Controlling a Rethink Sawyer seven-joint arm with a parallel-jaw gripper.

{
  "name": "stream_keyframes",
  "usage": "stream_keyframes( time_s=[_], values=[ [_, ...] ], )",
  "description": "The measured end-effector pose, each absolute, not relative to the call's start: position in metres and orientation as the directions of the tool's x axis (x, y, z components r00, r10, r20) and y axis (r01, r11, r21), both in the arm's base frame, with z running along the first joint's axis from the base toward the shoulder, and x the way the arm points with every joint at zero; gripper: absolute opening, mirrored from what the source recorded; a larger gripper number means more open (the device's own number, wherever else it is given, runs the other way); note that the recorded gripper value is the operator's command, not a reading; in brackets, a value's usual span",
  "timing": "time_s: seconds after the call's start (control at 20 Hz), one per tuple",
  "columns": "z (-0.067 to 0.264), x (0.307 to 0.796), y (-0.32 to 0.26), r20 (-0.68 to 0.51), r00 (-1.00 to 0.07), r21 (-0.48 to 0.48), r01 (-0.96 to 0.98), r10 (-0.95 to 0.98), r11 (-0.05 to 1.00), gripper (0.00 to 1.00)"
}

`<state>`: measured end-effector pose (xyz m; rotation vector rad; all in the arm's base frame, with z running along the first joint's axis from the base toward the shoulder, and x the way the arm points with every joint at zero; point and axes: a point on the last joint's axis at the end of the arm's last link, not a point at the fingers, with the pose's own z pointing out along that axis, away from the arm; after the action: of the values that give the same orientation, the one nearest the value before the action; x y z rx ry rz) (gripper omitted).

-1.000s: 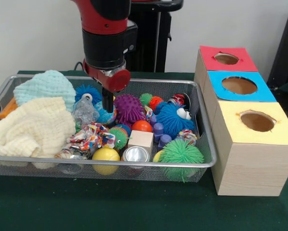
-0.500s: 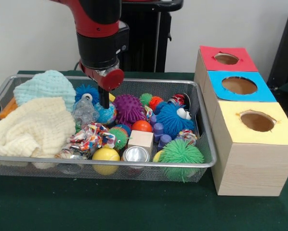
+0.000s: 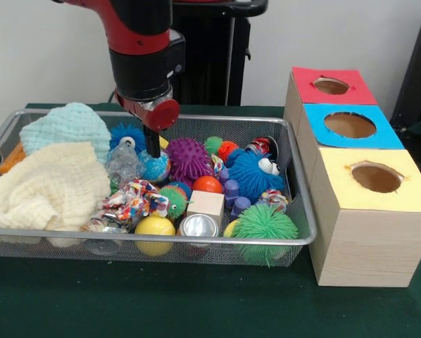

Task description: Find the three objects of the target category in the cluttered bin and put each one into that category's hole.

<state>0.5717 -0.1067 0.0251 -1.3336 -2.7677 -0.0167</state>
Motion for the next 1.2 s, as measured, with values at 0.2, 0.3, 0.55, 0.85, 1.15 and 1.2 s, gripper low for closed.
stream_keyframes(
  time_s=[0.2, 0.3, 0.55, 0.85, 1.15, 1.2],
  values=[
    [0.033, 0.568, -0.118, 0.064, -0.617, -0.009, 0.786, 0.784, 0.619, 0.0],
    [0.037, 0.563, -0.125, 0.067, -0.612, -0.004, 0.789, 0.788, 0.614, 0.0],
    [0.044, 0.545, -0.143, 0.077, -0.602, -0.004, 0.797, 0.795, 0.604, 0.0],
    [0.043, 0.527, -0.153, 0.079, -0.624, -0.024, 0.779, 0.778, 0.627, 1.0],
    [0.041, 0.522, -0.151, 0.066, -0.653, -0.032, 0.755, 0.755, 0.655, 1.0],
    [0.04, 0.522, -0.151, 0.06, -0.657, -0.032, 0.751, 0.752, 0.659, 1.0]
  ],
)
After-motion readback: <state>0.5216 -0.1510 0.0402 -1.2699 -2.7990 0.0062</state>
